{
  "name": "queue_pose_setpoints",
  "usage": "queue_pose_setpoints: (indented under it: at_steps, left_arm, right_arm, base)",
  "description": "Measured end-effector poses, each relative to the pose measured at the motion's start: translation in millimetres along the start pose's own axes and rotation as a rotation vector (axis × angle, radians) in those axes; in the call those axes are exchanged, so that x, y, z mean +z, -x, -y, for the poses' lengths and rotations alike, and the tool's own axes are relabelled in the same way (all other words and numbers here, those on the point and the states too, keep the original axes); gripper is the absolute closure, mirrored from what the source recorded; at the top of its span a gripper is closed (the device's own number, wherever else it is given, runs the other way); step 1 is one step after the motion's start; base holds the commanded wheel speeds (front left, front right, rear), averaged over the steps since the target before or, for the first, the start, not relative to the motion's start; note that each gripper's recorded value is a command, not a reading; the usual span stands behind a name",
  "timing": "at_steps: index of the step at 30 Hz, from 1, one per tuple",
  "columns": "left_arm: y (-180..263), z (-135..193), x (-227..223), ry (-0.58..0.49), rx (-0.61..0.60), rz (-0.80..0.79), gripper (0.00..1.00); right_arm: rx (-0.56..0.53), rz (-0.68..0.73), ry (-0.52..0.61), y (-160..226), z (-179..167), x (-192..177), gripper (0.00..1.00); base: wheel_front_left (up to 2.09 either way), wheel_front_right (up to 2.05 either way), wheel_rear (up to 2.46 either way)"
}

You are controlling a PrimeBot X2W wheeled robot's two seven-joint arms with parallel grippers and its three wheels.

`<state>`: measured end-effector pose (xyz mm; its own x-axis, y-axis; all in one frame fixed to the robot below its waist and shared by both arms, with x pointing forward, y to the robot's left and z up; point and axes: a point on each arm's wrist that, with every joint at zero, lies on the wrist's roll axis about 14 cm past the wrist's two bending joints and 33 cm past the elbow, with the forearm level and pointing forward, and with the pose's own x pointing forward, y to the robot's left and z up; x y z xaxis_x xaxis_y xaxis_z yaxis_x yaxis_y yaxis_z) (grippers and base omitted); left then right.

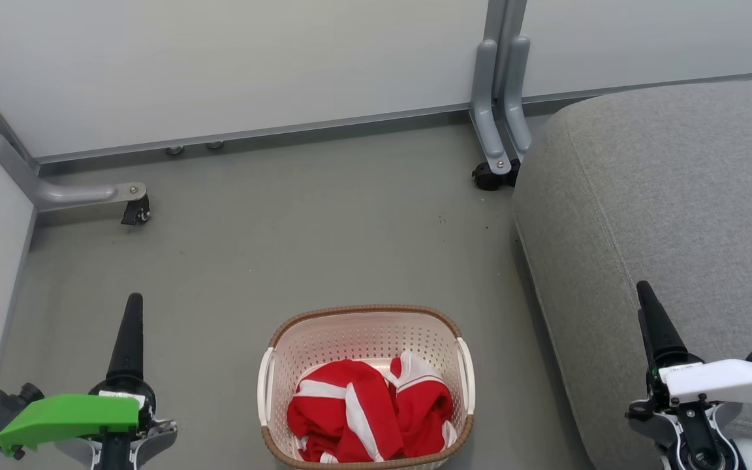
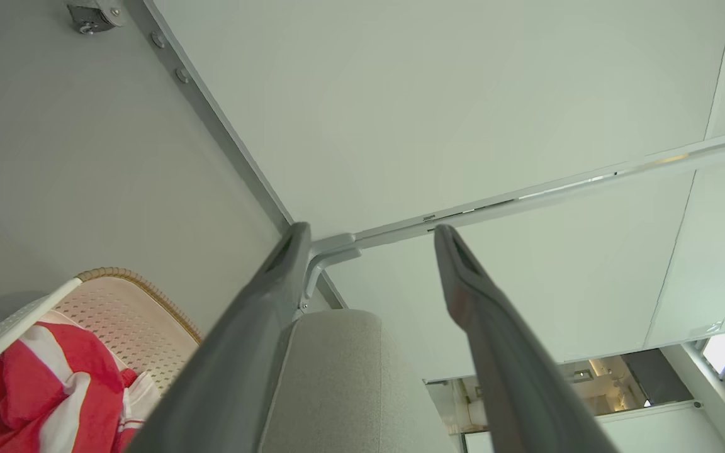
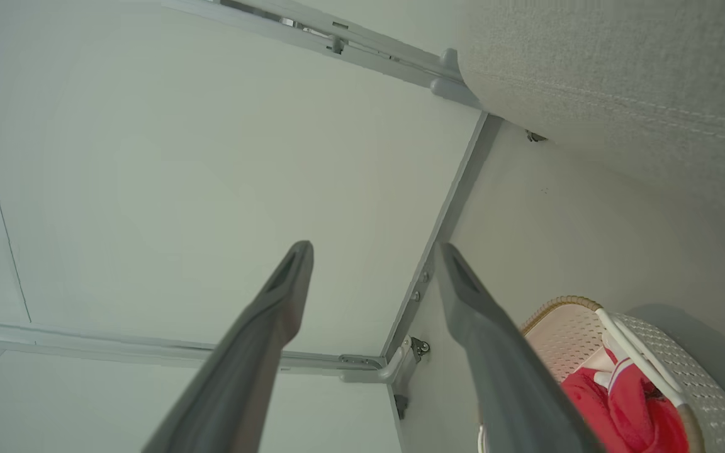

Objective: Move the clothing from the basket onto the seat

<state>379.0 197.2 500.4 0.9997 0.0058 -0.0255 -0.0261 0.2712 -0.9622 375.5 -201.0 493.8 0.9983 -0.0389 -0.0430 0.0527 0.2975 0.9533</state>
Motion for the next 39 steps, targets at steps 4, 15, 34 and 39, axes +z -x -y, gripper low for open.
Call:
queue_pose_setpoints:
  at_steps: [4, 15, 34, 39]
  left_arm:
    - [-1, 13, 2, -0.091, -0.040, 0.013, 0.00]
    - [3, 29, 1, -0.326, -0.096, 0.019, 0.00]
    - [14, 43, -10, -0.619, -0.169, 0.009, 0.00]
    - [17, 40, -14, -0.677, -0.175, -0.001, 0.00]
  right_arm:
    - [0.010, -0.007, 0.094, 2, -3, -3, 0.00]
    - [0.064, -0.019, 0.345, 5, -17, -12, 0.00]
    - [0.115, 0.008, 0.600, 14, -28, -14, 0.00]
    - [0.125, 0.000, 0.642, 16, -28, -19, 0.00]
  base:
    - [0.00, 0.00, 0.00]
    - [0.00, 0.00, 0.00]
    - [0.00, 0.00, 0.00]
    - [0.00, 0.00, 0.00]
